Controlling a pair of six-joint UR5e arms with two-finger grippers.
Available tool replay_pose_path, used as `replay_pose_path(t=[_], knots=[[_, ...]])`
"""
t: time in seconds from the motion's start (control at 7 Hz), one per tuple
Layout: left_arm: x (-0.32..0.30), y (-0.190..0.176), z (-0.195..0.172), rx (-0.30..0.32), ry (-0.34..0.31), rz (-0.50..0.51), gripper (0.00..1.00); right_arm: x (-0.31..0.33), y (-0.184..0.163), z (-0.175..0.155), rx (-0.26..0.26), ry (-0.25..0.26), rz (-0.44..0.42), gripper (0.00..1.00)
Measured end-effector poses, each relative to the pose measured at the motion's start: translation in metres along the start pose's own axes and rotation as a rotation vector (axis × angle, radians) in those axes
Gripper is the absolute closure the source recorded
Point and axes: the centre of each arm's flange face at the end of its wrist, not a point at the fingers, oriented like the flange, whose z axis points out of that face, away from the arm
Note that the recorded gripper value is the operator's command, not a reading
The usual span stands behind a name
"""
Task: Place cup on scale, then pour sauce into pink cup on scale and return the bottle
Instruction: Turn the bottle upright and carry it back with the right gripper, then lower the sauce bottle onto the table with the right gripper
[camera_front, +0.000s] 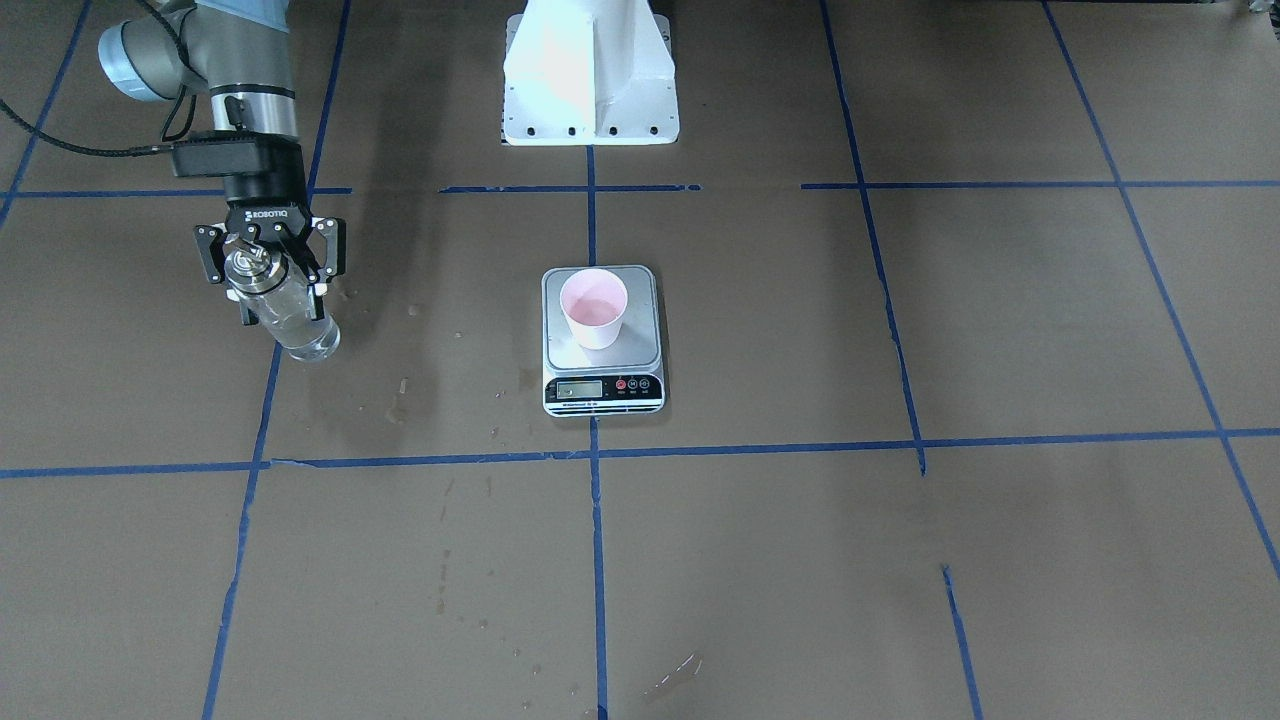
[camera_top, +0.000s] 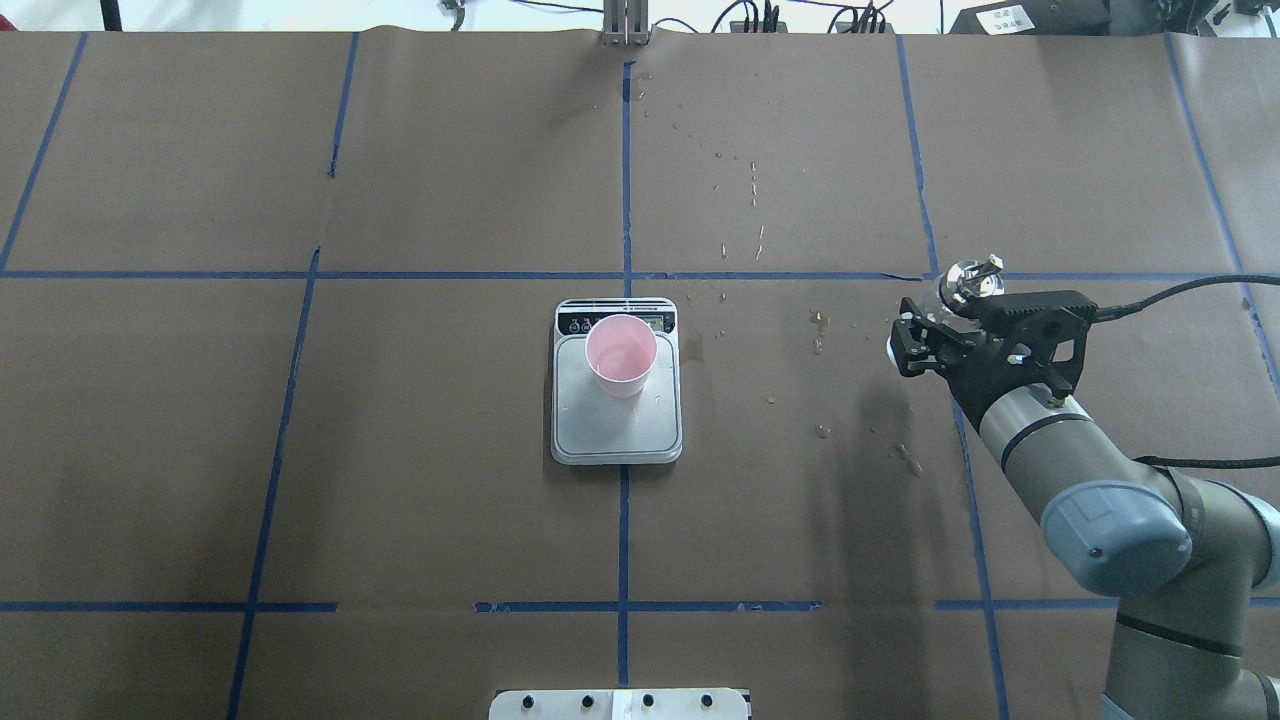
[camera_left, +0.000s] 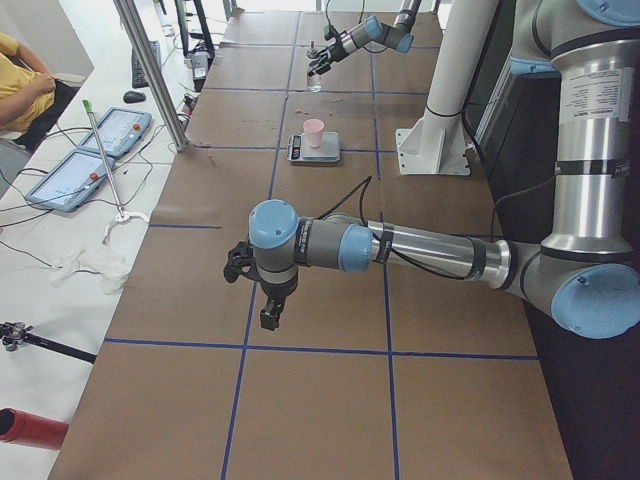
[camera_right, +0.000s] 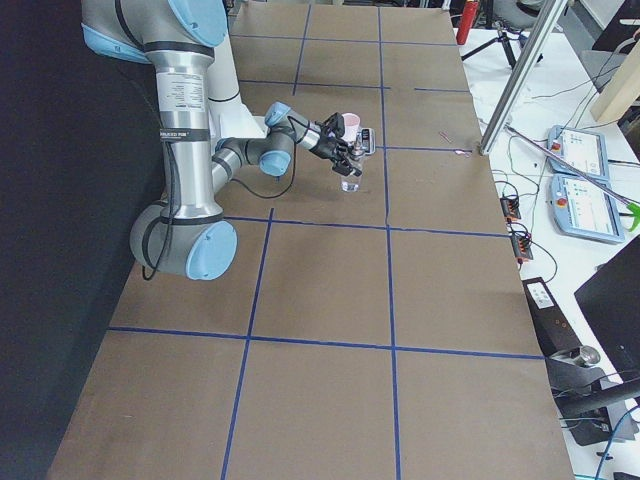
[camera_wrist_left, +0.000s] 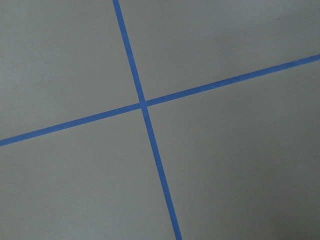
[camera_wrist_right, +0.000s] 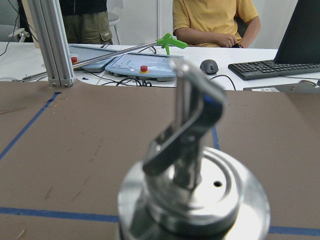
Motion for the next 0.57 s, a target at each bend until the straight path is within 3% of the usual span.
replay_pose_path(t=[0.43,0.57], knots=[[0.000,0.000,0.000,-0.001,-0.001,-0.001,0.00,0.009,0.023,0.008,0.002,0.014,-0.024,0.95],[0.000,0.000,0.000,-0.001,-0.001,-0.001,0.00,0.007,0.028,0.009,-0.005,0.014,-0.029,0.89]])
